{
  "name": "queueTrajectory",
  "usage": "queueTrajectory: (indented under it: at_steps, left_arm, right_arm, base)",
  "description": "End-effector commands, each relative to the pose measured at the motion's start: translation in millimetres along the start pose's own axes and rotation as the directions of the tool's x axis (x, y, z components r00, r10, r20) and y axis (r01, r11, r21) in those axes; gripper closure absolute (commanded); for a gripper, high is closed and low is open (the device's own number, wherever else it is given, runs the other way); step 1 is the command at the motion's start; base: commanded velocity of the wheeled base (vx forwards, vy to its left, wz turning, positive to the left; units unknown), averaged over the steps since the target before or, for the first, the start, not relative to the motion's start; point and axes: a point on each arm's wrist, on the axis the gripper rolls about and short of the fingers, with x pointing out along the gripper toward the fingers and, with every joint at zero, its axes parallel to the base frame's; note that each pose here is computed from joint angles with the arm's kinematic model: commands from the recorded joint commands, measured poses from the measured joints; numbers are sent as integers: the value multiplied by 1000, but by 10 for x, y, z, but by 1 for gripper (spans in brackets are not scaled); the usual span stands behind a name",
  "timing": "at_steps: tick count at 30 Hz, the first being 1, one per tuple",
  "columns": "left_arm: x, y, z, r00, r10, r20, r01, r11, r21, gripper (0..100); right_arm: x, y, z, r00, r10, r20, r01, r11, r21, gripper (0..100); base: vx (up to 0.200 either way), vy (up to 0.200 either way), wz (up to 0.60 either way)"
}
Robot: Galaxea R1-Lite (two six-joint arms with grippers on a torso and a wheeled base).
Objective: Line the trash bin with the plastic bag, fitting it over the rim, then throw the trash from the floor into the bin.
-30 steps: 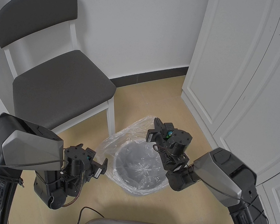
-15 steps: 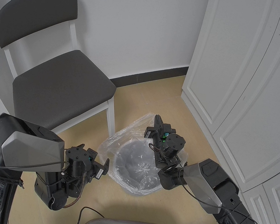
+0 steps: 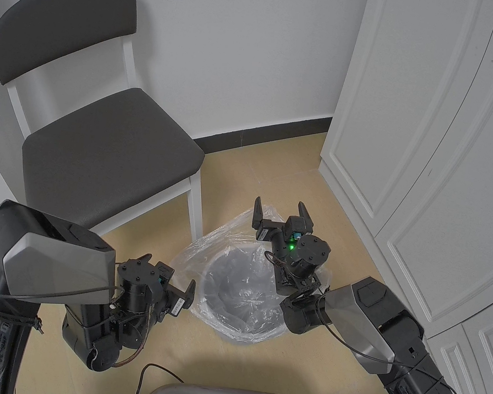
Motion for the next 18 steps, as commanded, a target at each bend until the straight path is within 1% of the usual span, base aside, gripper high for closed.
queueTrajectory:
  at_steps: [1, 3, 5, 6, 7, 8, 9, 10, 11, 12, 13, 14, 15, 16, 17, 18]
  left_arm:
    - [1, -47, -15, 1000, -10, -1, 10, 1000, 2, 0]
    - [-1, -69, -9, 1000, -14, 2, 14, 1000, 2, 0]
    - [6, -100, 3, 1000, -22, 9, 22, 1000, -12, 0]
    - [11, -123, 17, 1000, -26, 17, 27, 999, -20, 0]
    - [13, -129, 24, 999, -27, 20, 27, 999, -24, 0]
    - [28, -158, 33, 999, -30, 27, 31, 999, -37, 0]
    - [28, -158, 33, 999, -30, 27, 31, 999, -37, 0]
    - [60, -193, 43, 999, -23, 36, 25, 998, -58, 0]
    - [71, -198, 35, 999, -16, 33, 18, 998, -61, 0]
    - [84, -207, 18, 999, -13, 30, 15, 998, -60, 0]
    - [87, -210, 16, 999, -13, 30, 15, 998, -60, 0]
    - [123, -232, -11, 1000, -11, 28, 12, 998, -59, 0]
    - [138, -245, -8, 999, -11, 32, 13, 998, -61, 0]
    - [146, -253, 0, 999, -12, 37, 14, 998, -64, 0]
    - [146, -258, 4, 999, -11, 38, 14, 998, -64, 0]
    - [141, -271, 23, 999, -14, 44, 17, 998, -68, 0]
  right_arm:
    - [-180, -23, 192, 996, 43, -77, -45, 999, -22, 0]
    - [-342, -21, 332, 984, 106, -144, -110, 994, -21, 0]
    - [-524, 7, 537, 961, 178, -212, -181, 983, 8, 0]
    - [-594, 2, 616, 951, 201, -237, -203, 979, 19, 0]
    - [-621, 6, 638, 946, 210, -247, -211, 977, 22, 0]
    - [-696, -18, 727, 934, 231, -274, -234, 972, 23, 0]
    - [-696, -18, 727, 934, 231, -274, -234, 972, 23, 0]
    - [-812, -121, 869, 910, 238, -340, -253, 967, 1, 0]
    - [-835, -169, 929, 902, 231, -365, -255, 967, -17, 0]
    - [-838, -242, 983, 896, 219, -387, -253, 967, -38, 0]
    - [-835, -262, 992, 895, 215, -390, -251, 967, -41, 0]
    - [-815, -449, 1088, 881, 181, -437, -235, 969, -72, 0]
    - [-810, -540, 1142, 870, 169, -462, -230, 970, -78, 0]
    - [-807, -621, 1194, 858, 166, -487, -230, 970, -76, 0]
    - [-804, -658, 1217, 853, 164, -496, -231, 970, -75, 0]
    - [-808, -786, 1279, 834, 166, -527, -236, 970, -67, 0]
  base:
    - [0, 0, 0]
    - [0, 0, 0]
    - [0, 0, 0]
    - [0, 0, 0]
    - [0, 0, 0]
    - [0, 0, 0]
    - [0, 0, 0]
    - [0, 0, 0]
    - [0, 0, 0]
    - [0, 0, 0]
    - [0, 0, 0]
    - [0, 0, 0]
    - [0, 0, 0]
    - [0, 0, 0]
    - [0, 0, 0]
    - [0, 0, 0]
